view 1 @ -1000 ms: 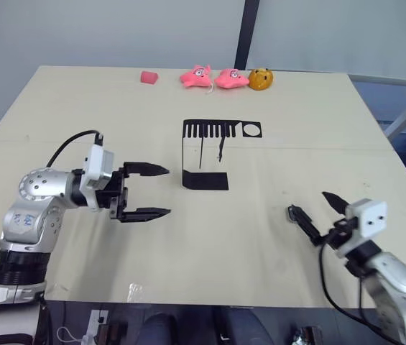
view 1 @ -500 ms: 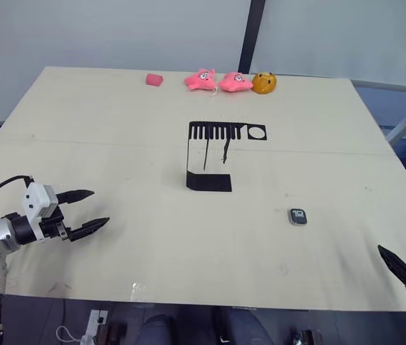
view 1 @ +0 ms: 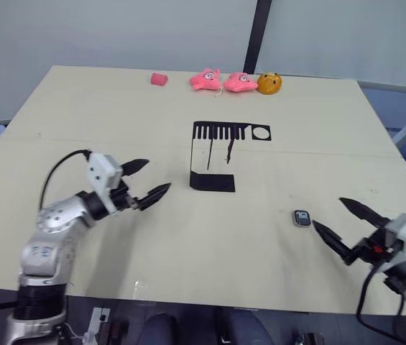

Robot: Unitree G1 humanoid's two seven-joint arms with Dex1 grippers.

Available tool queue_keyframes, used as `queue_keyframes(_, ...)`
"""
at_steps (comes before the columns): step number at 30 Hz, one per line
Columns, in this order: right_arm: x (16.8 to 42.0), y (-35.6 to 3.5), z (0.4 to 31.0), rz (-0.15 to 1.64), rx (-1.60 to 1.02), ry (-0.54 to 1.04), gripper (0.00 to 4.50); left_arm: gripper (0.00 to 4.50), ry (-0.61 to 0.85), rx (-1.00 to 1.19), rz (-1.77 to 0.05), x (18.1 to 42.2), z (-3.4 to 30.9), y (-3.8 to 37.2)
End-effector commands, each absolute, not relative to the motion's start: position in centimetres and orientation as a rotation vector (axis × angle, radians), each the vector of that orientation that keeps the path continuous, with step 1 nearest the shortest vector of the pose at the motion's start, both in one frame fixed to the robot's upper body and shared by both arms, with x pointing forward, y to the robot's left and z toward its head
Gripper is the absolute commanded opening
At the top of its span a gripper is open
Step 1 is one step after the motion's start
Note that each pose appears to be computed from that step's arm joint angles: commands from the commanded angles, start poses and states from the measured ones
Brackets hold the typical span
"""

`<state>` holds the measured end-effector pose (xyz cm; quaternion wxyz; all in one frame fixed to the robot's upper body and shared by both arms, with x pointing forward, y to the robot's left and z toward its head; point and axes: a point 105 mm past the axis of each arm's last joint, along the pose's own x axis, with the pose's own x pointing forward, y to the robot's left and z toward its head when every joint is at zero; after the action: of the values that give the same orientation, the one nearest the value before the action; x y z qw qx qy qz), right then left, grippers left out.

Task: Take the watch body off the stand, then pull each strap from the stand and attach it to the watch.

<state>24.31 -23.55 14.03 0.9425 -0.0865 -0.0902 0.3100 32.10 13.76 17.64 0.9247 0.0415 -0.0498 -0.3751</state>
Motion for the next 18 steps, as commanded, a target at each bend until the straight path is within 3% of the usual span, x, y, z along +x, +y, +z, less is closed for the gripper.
queue_keyframes(1,25.0,-21.9,14.9,0.659,-0.176,-0.231,4.44,4.5,-0.157,0.062,-0.672,32.8,19.5,11.3)
queue_keyframes(6,25.7,-20.2,14.4,0.693,-0.163,-0.246,4.44,4.5,-0.157,0.014,-0.528,34.3,19.2,10.6)
queue_keyframes(18,26.5,-16.0,14.4,0.767,-0.154,-0.307,4.44,4.5,-0.167,-0.01,-0.451,35.6,18.9,9.3)
